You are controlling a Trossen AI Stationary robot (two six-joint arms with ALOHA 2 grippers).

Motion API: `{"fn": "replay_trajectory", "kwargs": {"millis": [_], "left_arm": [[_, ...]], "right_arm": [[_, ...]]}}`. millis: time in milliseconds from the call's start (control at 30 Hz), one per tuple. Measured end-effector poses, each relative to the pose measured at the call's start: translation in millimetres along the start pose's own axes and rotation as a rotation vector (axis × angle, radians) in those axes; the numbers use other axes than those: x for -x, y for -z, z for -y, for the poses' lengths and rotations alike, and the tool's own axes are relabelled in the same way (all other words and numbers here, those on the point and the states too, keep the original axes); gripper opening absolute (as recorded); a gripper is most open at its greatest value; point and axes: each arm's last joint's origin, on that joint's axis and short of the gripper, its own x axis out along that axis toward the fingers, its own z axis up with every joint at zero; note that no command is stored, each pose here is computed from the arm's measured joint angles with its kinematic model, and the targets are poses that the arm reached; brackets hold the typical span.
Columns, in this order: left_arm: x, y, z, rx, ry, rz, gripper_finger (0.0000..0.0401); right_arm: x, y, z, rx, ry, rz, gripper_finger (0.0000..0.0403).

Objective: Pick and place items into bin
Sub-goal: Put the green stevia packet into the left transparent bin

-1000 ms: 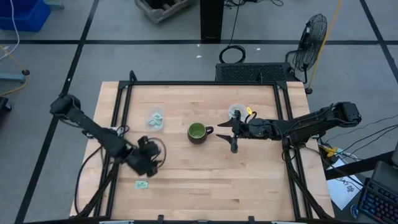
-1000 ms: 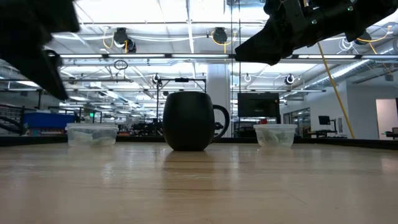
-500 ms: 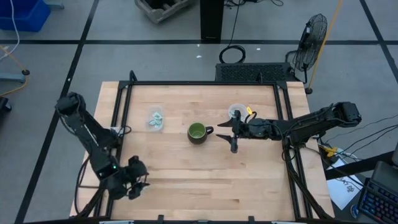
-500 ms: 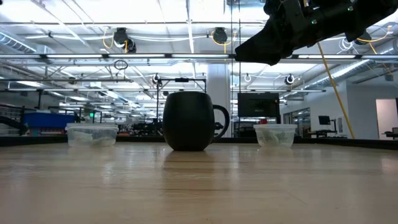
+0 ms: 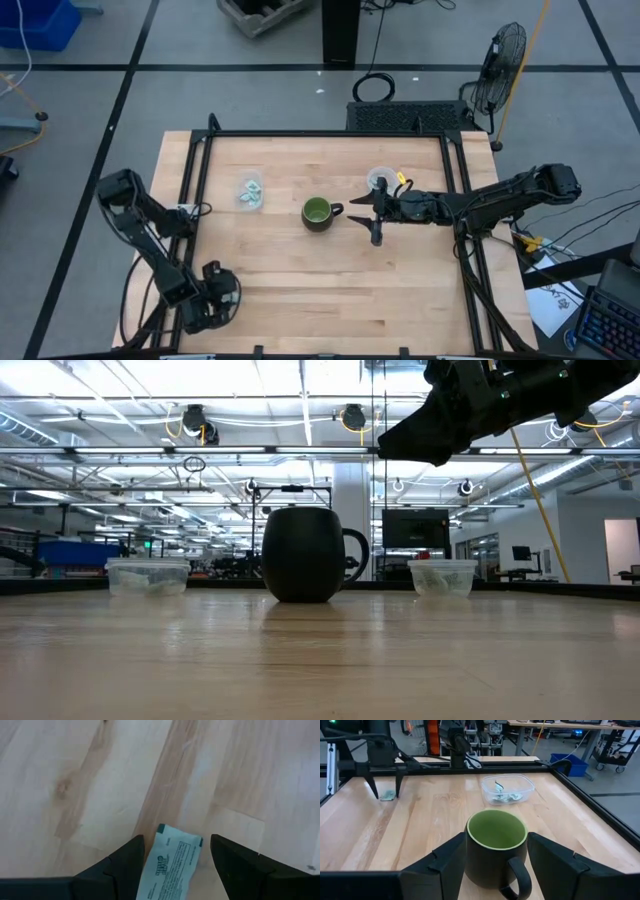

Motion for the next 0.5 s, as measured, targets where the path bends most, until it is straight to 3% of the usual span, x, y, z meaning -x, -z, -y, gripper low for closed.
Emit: {"fn": "replay_trajectory", "kwargs": {"millis": [400, 500], "left_arm": [[-13.5, 17.6, 2.0, -0.045, -0.063, 0.073, 0.0236], [-13.1, 20.0, 0.4, -0.056, -0.074, 0.074, 0.0220]], "right_arm": [[0.1, -0.1, -0.1, 0.000, 0.000, 0.001, 0.0201], [0.1, -0.1, -0.2, 0.001, -0.001, 0.000, 0.0201]]}}
